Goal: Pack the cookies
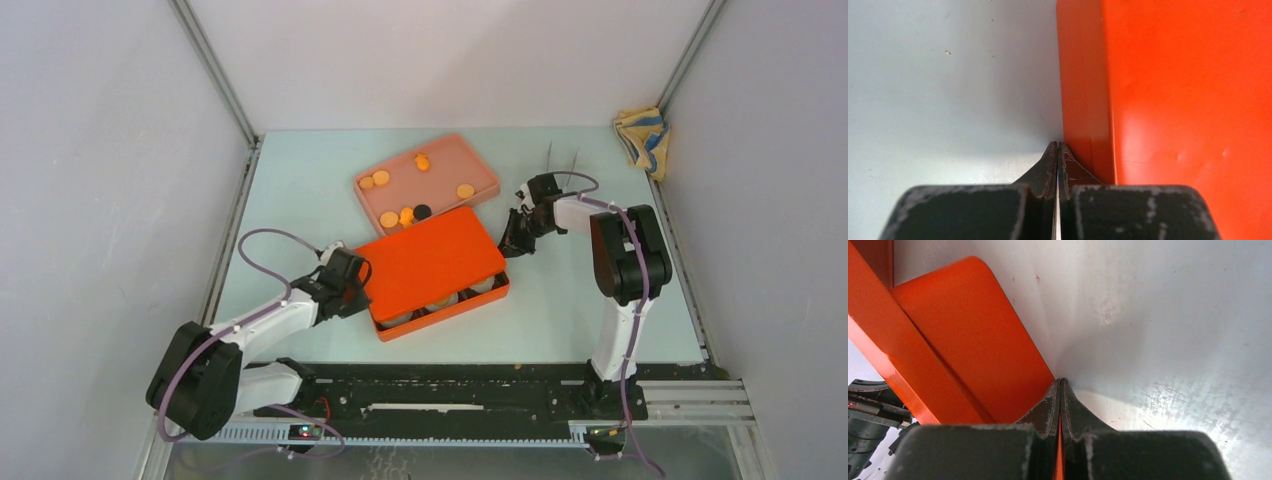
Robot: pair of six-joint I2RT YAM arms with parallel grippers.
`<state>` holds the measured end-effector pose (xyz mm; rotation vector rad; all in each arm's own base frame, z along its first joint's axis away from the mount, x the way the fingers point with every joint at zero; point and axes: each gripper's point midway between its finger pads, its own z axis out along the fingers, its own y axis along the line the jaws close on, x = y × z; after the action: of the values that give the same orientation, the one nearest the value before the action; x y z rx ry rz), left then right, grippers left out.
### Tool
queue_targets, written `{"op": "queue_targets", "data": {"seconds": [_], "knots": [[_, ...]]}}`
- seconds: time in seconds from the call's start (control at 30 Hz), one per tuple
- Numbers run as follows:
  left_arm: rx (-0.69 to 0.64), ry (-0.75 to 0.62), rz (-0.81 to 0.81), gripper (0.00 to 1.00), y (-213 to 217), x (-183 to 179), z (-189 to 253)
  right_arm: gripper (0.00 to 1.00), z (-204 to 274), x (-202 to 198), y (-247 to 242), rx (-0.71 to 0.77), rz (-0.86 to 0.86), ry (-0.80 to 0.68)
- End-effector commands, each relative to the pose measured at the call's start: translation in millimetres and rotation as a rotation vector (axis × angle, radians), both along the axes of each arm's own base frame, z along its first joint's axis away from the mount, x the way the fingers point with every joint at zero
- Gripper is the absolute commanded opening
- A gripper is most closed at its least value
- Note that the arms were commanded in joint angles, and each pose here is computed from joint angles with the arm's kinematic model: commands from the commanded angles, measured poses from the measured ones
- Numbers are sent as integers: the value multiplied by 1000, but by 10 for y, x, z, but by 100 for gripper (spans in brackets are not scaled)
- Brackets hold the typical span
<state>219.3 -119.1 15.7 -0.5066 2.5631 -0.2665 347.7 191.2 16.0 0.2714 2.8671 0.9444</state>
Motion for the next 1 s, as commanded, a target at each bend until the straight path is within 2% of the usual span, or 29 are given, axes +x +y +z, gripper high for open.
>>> {"op": "queue_targets", "data": {"seconds": [0.0,0.1,0.17,0.23,0.33,0.43,0.63,0.87,0.97], "knots": [[-250,-190,-78,0,-610,467,581,4,204,-305,421,119,108,74],[-202,-178,-32,0,-443,440,537,5,270,-206,300,83,77,17],[-205,-187,12,0,-296,475,556,6,395,-113,280,133,54,-9],[-231,-201,39,0,-179,537,589,6,476,-69,300,176,71,-4],[-215,-226,51,0,-61,666,671,6,448,-143,409,157,141,36],[-238,-225,20,0,-147,780,733,6,426,-264,589,198,173,64],[-401,-220,-49,0,-559,1115,727,5,428,-274,974,287,192,80],[-394,-199,-86,0,-705,1470,678,5,450,-62,1116,308,202,73],[-380,-189,-94,0,-685,1428,701,6,396,-26,980,249,173,58]]}}
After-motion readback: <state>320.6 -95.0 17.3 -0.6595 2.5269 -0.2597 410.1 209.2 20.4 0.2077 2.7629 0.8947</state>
